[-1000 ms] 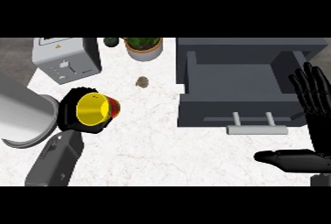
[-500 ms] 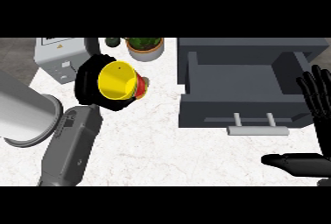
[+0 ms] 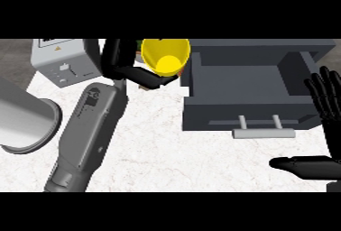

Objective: Pick up the cup, place it into the drawer and close the drawer

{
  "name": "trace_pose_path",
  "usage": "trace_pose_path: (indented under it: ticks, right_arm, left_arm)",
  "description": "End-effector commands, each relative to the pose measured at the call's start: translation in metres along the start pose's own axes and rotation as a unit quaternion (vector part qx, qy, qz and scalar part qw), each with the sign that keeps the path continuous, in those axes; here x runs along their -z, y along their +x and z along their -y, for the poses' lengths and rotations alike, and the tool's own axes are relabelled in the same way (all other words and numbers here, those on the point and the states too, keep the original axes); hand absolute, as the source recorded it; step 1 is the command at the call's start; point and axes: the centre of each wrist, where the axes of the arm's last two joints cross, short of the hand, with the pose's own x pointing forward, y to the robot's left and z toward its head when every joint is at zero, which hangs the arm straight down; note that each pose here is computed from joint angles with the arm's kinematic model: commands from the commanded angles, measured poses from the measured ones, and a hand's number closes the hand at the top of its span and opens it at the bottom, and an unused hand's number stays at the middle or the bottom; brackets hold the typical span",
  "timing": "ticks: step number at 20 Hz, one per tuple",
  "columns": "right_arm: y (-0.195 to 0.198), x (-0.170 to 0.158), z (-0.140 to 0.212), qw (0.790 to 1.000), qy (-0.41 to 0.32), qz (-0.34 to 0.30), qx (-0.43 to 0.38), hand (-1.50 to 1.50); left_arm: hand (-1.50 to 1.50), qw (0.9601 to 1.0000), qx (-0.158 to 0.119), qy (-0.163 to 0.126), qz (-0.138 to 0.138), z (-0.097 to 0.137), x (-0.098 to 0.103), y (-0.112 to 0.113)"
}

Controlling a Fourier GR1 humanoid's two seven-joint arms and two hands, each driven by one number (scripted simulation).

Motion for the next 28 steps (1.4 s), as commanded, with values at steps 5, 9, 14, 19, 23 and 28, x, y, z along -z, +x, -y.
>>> trace_pose_path:
  ticks: [5,9,14,19,23,28]
  right_arm:
    - [0.003,-0.005,-0.002,1.0,-0.006,0.003,0.003,-1.5]
    - [0.002,-0.002,-0.008,1.0,0.001,0.008,0.01,-1.5]
    - [-0.004,0.008,0.014,1.0,-0.006,0.009,0.008,-1.5]
    - [0.01,0.016,0.019,1.0,0.003,0.011,-0.006,-1.5]
    - [-0.006,0.012,-0.001,1.0,0.015,0.015,0.009,-1.5]
    - [-0.001,0.025,0.001,1.0,0.015,0.014,0.002,-1.5]
  left_arm:
    - [1.5,0.9993,0.028,0.004,-0.026,0.053,0.049,0.014]
    - [1.5,0.997,0.023,0.001,-0.075,0.082,0.06,0.02]
    - [1.5,0.9959,0.025,-0.003,-0.086,0.08,0.065,0.006]
    - [1.5,0.993,0.044,0.004,-0.109,0.082,0.059,-0.012]
    - [1.5,0.9909,0.06,-0.005,-0.12,0.097,0.056,-0.013]
    - [1.5,0.9818,0.107,-0.016,-0.156,0.097,0.039,-0.03]
